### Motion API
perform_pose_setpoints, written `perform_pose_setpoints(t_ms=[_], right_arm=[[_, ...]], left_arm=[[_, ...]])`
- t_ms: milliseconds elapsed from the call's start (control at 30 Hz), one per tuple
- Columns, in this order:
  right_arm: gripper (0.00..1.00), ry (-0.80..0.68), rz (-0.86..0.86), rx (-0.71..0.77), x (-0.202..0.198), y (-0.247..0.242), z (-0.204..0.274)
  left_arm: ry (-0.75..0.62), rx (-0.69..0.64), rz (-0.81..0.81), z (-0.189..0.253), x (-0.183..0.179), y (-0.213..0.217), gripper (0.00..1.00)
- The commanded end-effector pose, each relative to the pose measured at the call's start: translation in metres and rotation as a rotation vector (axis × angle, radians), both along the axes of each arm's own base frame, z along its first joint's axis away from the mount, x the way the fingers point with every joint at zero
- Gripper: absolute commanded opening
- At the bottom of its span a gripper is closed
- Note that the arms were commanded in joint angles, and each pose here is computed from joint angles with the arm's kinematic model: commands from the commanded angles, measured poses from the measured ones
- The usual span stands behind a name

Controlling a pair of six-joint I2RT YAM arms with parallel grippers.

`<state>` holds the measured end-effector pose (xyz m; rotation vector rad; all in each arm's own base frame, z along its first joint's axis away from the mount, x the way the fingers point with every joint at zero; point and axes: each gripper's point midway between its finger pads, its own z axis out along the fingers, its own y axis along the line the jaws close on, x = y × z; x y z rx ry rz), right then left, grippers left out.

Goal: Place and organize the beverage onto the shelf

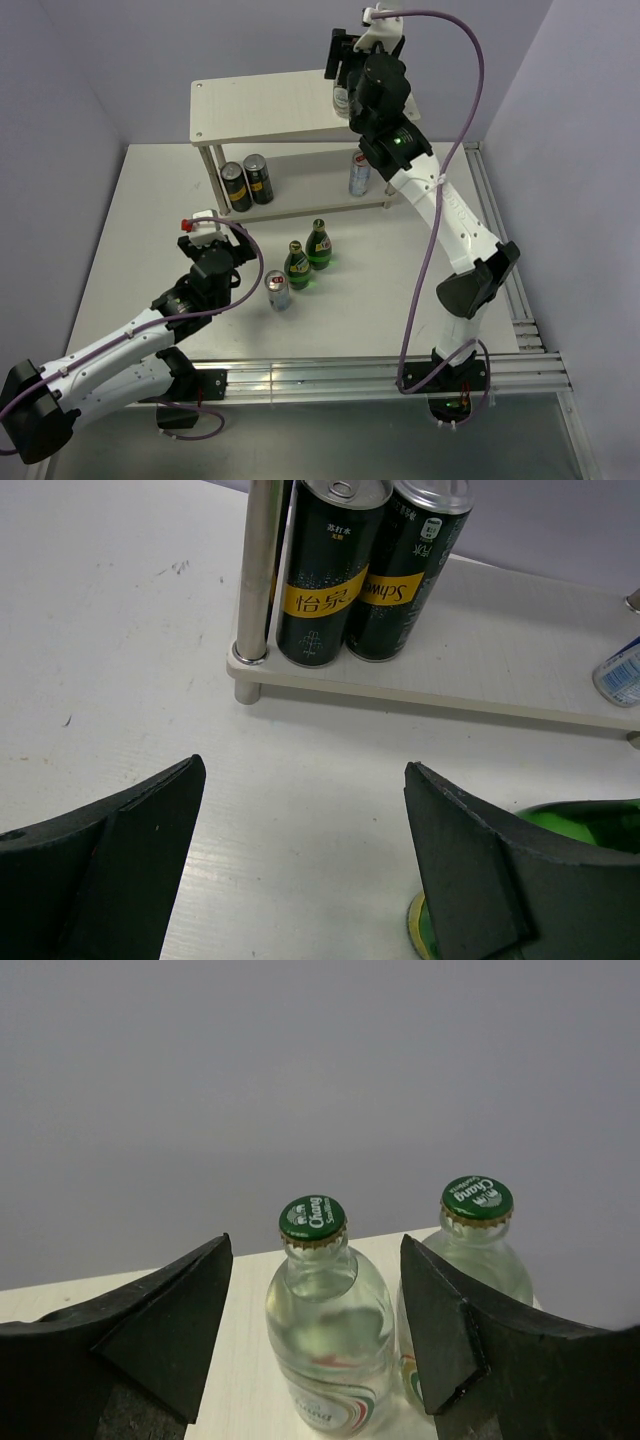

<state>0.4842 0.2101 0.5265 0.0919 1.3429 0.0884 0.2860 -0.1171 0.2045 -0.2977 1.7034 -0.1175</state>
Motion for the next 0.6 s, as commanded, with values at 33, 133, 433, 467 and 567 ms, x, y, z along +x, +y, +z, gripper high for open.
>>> perform_pose_setpoints(t_ms=[33, 133, 433, 467, 567], right_arm=[[0.75, -0.098, -0.006, 0.070, -0.037, -0.018, 0.044], [0.75, -0.096, -0.009, 0.083, -0.054, -0.023, 0.046], [1.00, 0.001, 0.219, 0.210, -0.184, -0.001, -0.026], [1.00, 0.070, 0.267, 0.169, -0.189, 0.013, -0.068], [1.00, 0.203, 0.388, 0.165, -0.215, 0.037, -0.141]], left_arm=[[-0.024, -0.031, 0.010, 0.008, -0.001, 0.002, 0.88], [-0.022, -0.026, 0.016, 0.008, 0.000, 0.003, 0.87], [-0.002, -0.016, -0.038, 0.002, 0.002, -0.009, 0.86], [0.003, -0.013, -0.044, 0.001, 0.002, -0.011, 0.86], [0.007, -0.015, -0.066, 0.000, 0.004, -0.017, 0.86]])
